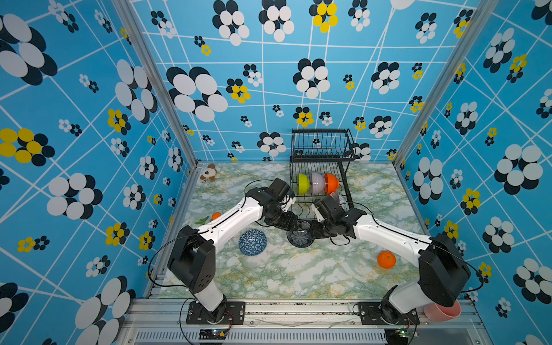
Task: Load bowls into a dish rack
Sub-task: Place the bowl in the dish rack.
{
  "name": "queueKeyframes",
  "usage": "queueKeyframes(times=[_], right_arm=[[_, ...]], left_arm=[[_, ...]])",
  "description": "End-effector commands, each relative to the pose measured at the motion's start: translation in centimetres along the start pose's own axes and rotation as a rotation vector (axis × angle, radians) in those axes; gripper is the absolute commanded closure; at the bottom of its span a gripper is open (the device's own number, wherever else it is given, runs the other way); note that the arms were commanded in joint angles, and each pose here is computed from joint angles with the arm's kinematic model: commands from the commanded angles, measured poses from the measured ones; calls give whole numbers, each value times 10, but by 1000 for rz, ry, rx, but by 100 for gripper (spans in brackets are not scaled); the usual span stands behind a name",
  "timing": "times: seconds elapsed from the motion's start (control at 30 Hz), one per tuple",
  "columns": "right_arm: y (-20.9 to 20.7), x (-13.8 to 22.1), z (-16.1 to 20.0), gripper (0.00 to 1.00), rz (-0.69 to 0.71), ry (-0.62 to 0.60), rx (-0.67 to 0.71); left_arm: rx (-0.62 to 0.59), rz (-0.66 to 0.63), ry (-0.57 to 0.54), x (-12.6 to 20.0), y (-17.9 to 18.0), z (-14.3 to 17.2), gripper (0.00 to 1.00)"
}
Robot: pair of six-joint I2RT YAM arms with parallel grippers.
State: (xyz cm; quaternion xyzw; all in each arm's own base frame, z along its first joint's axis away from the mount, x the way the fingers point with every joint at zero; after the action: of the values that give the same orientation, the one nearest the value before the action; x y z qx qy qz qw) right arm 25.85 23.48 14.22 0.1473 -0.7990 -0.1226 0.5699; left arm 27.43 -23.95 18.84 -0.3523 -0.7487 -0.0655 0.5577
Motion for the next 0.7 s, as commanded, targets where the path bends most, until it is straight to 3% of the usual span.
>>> queueKeyframes(times=[0.0,0.3,0.67], right_arm=[[2,18,-7,100,11,-50,5],[-5,44,-18,100,101,-125,48],[-12,81,-56,100,241,-249,116]], left_arm=[[4,-26,-69,14,4,-2,26],[64,-89,-256,45,21,-9,27],[181,-147,-308,54,47,-9,30]])
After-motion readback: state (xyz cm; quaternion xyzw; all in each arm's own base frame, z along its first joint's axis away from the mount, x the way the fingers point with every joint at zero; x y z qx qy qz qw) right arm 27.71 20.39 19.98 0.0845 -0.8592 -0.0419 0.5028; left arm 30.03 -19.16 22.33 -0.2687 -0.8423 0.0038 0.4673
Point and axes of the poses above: each gripper's point midway between its finger pads, its own x axis back along the fingers, its own y axis along the line the jaws close on, z = x × y, the point moved 5 cm from there along x, back along the fingers, and after that the axes turned 9 degrees about -x, right-handed, at the moved point
